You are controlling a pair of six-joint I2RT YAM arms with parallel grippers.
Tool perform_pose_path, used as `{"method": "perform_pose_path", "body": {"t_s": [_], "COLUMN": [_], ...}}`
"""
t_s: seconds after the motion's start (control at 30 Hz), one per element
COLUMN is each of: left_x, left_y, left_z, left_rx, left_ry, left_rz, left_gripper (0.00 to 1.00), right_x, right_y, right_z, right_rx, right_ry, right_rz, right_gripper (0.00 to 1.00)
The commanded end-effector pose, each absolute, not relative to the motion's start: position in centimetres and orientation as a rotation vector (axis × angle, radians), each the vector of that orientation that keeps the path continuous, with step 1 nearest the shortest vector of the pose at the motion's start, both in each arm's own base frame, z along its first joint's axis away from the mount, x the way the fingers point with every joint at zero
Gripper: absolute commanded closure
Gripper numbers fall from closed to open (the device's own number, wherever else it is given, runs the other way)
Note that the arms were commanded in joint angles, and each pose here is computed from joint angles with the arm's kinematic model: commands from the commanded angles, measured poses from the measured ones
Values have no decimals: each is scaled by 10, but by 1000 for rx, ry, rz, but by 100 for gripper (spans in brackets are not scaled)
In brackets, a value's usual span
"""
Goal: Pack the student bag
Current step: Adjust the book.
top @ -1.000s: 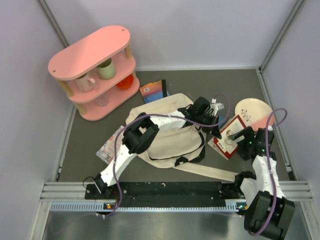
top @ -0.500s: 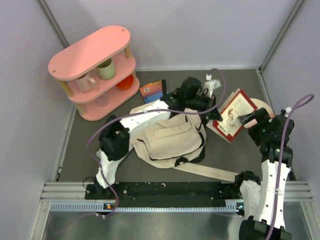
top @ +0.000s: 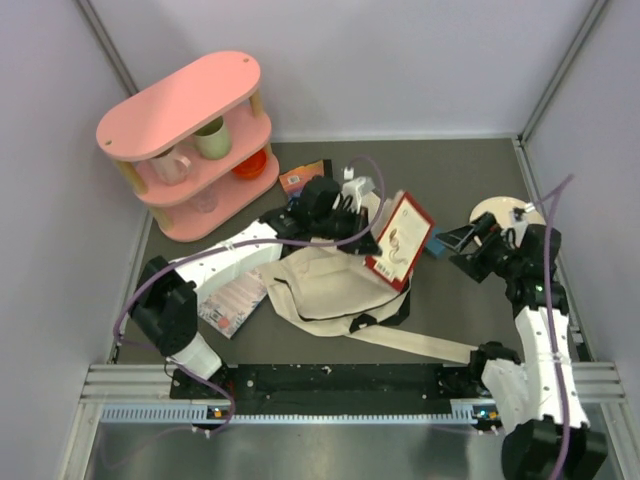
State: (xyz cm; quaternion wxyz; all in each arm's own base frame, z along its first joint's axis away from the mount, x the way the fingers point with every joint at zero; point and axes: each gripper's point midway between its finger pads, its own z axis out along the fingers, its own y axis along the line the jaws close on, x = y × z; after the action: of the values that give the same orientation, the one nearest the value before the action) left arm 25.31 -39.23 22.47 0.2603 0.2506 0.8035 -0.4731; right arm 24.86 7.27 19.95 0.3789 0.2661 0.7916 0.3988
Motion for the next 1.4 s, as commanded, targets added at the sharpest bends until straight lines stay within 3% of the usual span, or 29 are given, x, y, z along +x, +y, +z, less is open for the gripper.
{"method": "perform_pose_path", "body": {"t_s": [0.0,0.07,0.17,0.2,0.27,0.5,1.0,1.27,1.37], "left_x": [228,227,229,232,234,240,206,195,195], "left_y": [-373,-365,-344,-340,-338,-339,-380,-396,-397], "left_z": [199,181,144,137,129,98,93,102,101], "left_rx": [625,597,524,508,514,563,607,649,647], "left_ry": [2229,2273,2431,2453,2470,2539,2480,2464,2465], "left_rz": [-1297,-1251,-1079,-1044,-1012,-956,-1358,-1404,-1409], "left_gripper": [100,100,50,24,1,1,1,19,22], "right_x": [254,261,259,260,256,239,199,202,202], "right_y": [121,131,145,145,145,151,164,174,174], "right_z": [203,190,169,165,150,121,78,86,84], "right_rx": [452,456,485,508,540,567,628,598,608], "right_ry": [2100,2123,2150,2147,2176,2252,2409,2382,2384], "right_rz": [1143,1165,1214,1220,1213,1237,1304,1396,1394], "right_gripper": [1,1,1,1,1,4,23,34,43]}}
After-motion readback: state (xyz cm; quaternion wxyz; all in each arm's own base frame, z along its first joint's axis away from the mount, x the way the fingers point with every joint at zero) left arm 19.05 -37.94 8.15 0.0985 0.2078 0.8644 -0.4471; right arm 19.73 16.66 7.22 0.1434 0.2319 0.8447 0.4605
